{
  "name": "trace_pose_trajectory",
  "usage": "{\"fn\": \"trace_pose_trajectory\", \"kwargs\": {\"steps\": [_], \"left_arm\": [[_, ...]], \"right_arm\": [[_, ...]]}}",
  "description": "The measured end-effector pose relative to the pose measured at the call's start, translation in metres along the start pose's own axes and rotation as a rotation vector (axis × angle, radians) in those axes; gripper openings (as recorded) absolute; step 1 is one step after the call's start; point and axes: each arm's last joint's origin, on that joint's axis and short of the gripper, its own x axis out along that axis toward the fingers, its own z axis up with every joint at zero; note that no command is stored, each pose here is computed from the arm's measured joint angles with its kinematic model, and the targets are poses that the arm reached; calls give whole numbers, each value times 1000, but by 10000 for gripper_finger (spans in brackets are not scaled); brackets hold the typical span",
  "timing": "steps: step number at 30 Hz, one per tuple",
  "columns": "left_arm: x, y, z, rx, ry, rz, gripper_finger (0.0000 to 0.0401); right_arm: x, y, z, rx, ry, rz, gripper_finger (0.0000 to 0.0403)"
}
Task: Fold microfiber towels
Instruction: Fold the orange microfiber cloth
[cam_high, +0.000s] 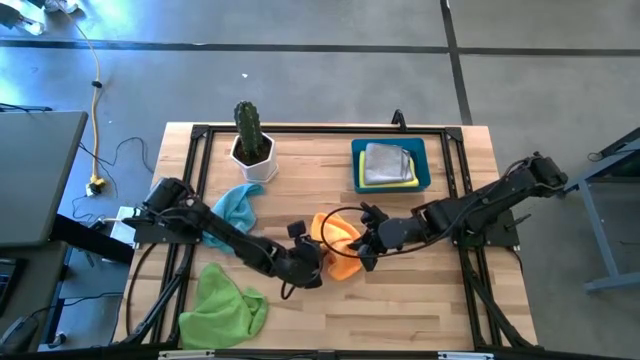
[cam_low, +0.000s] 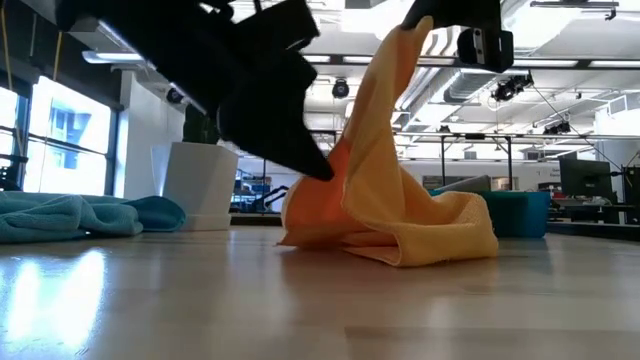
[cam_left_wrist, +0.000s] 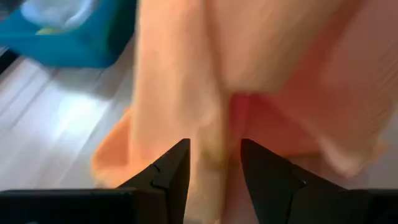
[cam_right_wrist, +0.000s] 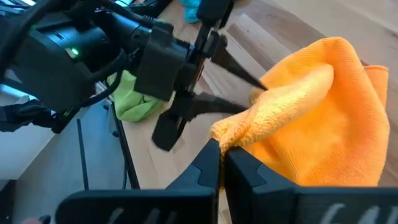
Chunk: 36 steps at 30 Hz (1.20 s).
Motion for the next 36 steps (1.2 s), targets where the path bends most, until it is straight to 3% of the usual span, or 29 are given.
{"fn": "trace_pose_trajectory", "kwargs": {"steps": [6,13,21,25,29,36], "left_arm": [[-1,8,-15,-29,103,109,131],[5,19,-18,-85,152,155,123],[4,24,-12,-78,195,74,9],[-11,30,6,-80,175,55,10],[-37,41,40,-32,129,28,4],[-87,65,100,14,47,-48,2]], "right_arm": [[-2,1,0,1,11,14,0],[-3,2,2,6,-13,26,0],[-3,2,0,-24,42,44,0],[-5,-1,-5,-42,144,52,0],[-12,-4,-7,-76,205,52,0],[-48,-2,2,-163,138,116,0]]}}
